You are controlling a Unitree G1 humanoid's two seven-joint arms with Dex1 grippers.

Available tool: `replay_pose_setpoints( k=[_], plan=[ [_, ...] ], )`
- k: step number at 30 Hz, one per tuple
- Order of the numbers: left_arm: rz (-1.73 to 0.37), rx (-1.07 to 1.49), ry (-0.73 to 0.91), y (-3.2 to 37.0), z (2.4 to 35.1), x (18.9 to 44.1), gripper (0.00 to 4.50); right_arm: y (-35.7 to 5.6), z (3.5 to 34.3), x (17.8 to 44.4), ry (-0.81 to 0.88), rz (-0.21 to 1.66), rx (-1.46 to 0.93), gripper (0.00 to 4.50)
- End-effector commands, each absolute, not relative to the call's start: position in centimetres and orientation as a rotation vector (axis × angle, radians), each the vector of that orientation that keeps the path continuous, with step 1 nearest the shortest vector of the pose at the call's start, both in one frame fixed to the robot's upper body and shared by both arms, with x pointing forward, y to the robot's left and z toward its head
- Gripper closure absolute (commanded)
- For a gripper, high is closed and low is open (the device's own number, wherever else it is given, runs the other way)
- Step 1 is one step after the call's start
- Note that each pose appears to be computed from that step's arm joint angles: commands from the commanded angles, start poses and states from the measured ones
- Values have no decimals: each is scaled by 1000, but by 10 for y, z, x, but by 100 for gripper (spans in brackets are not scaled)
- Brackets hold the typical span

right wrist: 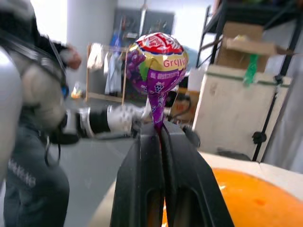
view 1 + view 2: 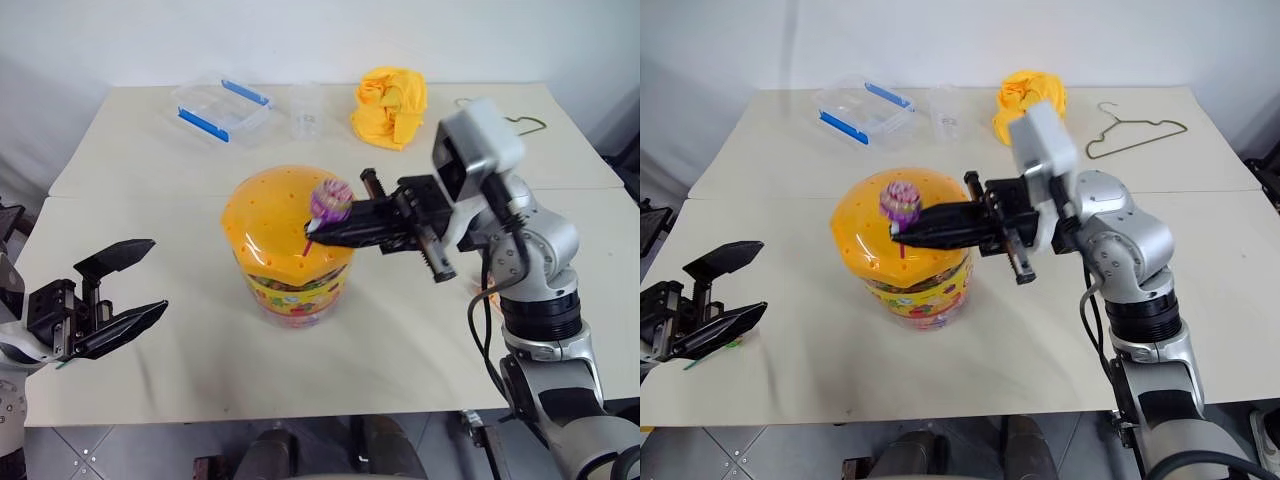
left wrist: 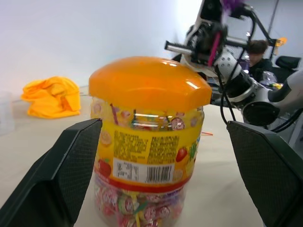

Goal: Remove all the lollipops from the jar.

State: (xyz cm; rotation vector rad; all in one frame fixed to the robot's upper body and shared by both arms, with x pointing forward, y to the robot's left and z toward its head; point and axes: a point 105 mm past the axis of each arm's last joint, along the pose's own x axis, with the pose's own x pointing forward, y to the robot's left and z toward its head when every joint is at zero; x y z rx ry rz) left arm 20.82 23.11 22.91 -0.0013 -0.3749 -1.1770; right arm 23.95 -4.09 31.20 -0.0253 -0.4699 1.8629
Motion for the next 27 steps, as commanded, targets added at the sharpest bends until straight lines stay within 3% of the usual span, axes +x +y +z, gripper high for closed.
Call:
replay_pose_setpoints(
  k=[1, 6, 9, 15, 19, 24, 27],
  plan=[
    [-1250, 82, -383, 216, 237, 205, 0, -68, 337, 241, -513, 1746, 21, 449],
    [-1376, 193, -322, 198, 229, 201, 0, -153, 335, 288, -353, 1298, -225, 449],
    [-1370, 200, -321, 198, 228, 203, 0, -207, 308, 302, -222, 1116, -443, 449],
    [-1417, 232, -228, 200, 211, 200, 0, -337, 207, 315, 320, 597, -599, 449],
    [-1434, 234, -202, 198, 208, 202, 0, -367, 166, 297, 456, 540, -641, 449],
    [-1445, 236, -203, 192, 208, 204, 0, -383, 147, 282, 547, 470, -611, 449],
    [-1443, 234, -199, 189, 209, 205, 0, -382, 144, 278, 538, 468, -578, 346]
  ],
)
